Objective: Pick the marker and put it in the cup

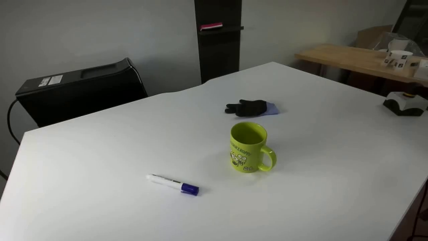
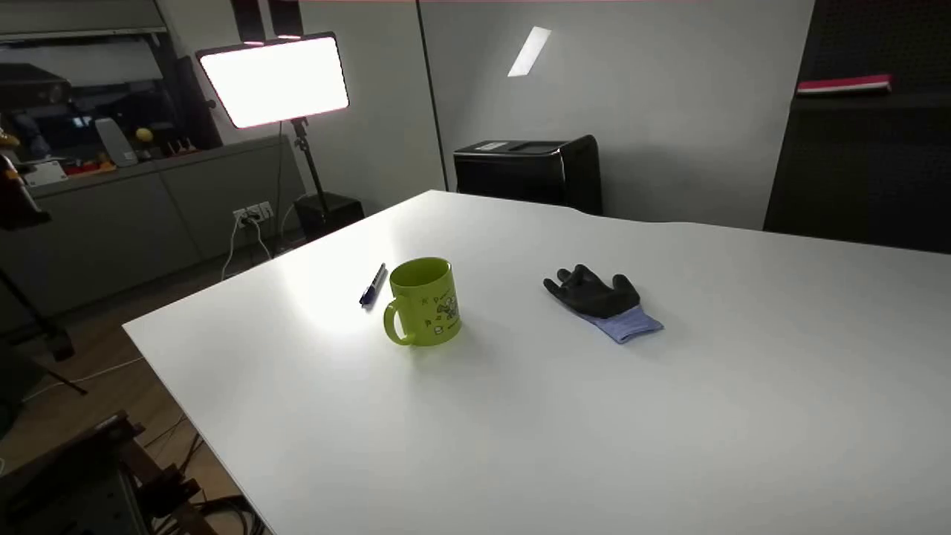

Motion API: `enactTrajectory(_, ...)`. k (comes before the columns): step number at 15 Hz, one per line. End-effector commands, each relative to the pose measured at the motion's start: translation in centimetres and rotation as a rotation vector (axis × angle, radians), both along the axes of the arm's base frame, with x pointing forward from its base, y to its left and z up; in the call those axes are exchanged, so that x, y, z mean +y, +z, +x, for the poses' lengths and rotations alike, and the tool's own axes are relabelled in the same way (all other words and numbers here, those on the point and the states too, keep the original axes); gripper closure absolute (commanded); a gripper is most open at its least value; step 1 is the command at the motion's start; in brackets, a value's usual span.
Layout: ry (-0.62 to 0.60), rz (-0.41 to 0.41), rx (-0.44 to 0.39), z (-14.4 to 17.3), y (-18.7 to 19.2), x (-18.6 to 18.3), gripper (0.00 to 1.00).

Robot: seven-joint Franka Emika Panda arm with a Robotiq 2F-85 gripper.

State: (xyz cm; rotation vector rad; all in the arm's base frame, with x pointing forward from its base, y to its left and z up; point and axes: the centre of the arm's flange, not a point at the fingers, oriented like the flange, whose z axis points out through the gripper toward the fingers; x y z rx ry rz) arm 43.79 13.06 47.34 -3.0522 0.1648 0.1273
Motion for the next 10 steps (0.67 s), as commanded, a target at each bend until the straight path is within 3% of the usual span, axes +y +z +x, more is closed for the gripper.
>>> enactTrajectory(1, 0.049, 0.008, 0.007, -0.6, -0.4, 0.5, 0.00)
enactTrajectory(6, 0.310, 0.043, 0.094, -1.5, -4.2, 1.7, 0.00)
enactTrajectory(10, 0.447, 0.095, 0.172, -0.8, -7.1, 1.7, 0.00)
